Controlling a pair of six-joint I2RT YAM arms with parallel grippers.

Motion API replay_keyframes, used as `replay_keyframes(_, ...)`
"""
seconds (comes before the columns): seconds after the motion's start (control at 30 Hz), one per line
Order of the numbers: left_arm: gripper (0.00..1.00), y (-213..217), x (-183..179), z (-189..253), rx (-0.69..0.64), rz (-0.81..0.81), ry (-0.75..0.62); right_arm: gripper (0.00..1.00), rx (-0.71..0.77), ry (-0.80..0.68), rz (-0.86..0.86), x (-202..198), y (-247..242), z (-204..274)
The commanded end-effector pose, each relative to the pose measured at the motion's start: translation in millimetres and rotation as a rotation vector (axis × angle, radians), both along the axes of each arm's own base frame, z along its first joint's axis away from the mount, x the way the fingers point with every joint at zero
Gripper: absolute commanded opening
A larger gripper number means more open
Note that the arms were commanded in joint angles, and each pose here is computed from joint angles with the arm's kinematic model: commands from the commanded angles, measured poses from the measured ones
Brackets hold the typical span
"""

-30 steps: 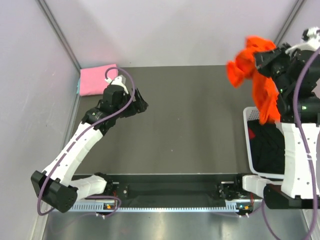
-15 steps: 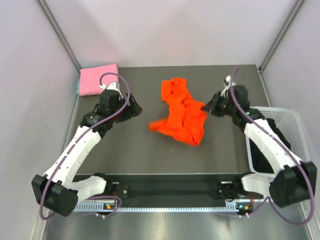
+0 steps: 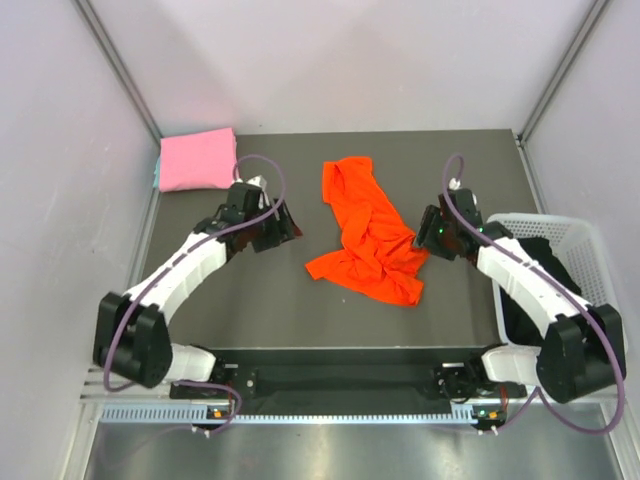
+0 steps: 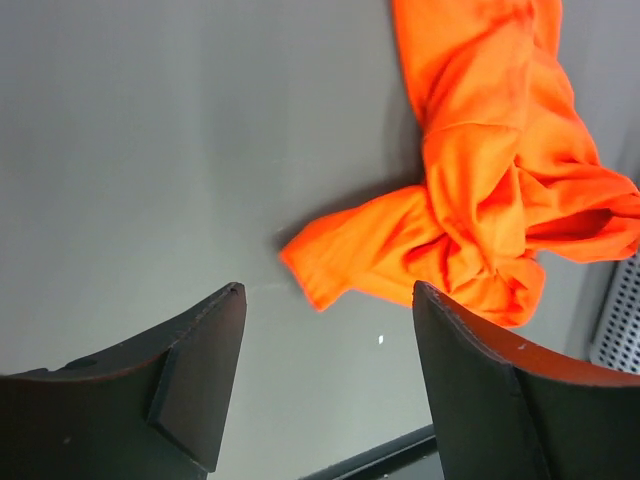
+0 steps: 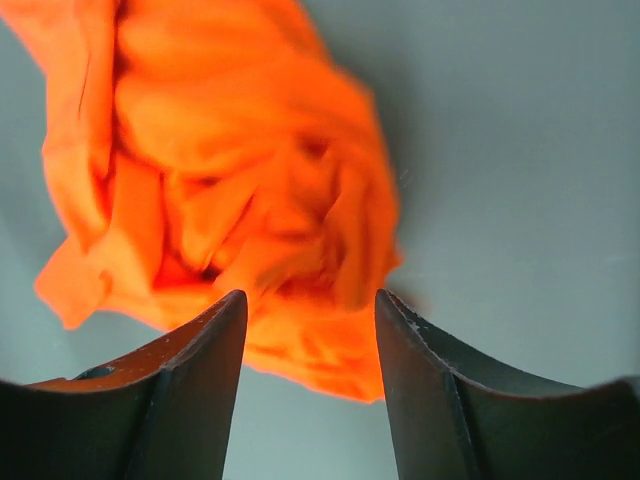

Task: Fold and stack the t-shirts
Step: Move the tshirt to the center of the board, then flatten the tshirt out

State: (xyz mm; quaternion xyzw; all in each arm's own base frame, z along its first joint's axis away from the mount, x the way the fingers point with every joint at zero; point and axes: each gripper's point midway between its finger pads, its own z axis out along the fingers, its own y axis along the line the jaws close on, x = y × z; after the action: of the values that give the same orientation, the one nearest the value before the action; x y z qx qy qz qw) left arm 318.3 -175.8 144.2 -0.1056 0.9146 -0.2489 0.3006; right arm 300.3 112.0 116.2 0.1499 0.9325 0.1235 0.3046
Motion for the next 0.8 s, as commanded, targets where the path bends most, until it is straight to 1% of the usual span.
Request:
replay_keyframes(0.0, 0.72, -37.3, 14.7, -17.0, -0.090, -0.133, 0.000, 0.55, 0.074, 0.009, -0.025, -16.6, 21.7, -5.9)
replay_keyframes(0.03, 0.71, -44.6, 10.1, -26.6, -0.052, -0.166, 0.022, 0.55, 0.086, 0.016, -0.010, -19.6, 27.2, -8.8)
replay_keyframes(0.1, 0.70, -49.5, 8.0, -48.6, 0.035, -0.176, 0.079, 0.55, 0.091, 0.043, 0.019, -28.8, 34.6, -17.1)
replay_keyframes(0.13, 0.70, -52.3, 5.1, -57.1, 0.091, -0.179, 0.085, 0.56, 0.128, 0.068, 0.058, -34.3, 43.7, -18.4)
replay_keyframes(0.2, 0.71, -54.7, 2.4, -66.8, 0.121, -0.186, 0.105, 0.56, 0.143, 0.087, 0.093, -38.5, 50.6, -18.3)
replay_keyframes(0.3, 0.73, -54.0, -2.1, -78.9, 0.125, -0.178, 0.115, 0.56, 0.116, 0.103, 0.117, -45.3, 50.1, -22.6)
replay_keyframes(0.37, 0.75, -55.5, -3.9, -86.8, 0.114, -0.189, 0.113, 0.56, 0.077, 0.110, 0.104, -50.4, 40.8, -31.5)
replay_keyframes(0.5, 0.75, -64.7, -7.6, -104.8, 0.124, -0.243, 0.129, 0.57, 0.002, 0.116, 0.093, -58.4, 24.3, -51.7)
replay_keyframes(0.63, 0.75, -78.1, -12.2, -115.1, 0.118, -0.277, 0.125, 0.56, -0.007, 0.128, 0.109, -62.9, 22.7, -65.8)
replay_keyframes(0.77, 0.72, -85.0, -10.8, -129.4, 0.111, -0.291, 0.147, 0.56, -0.023, 0.138, 0.121, -62.5, 22.0, -75.1)
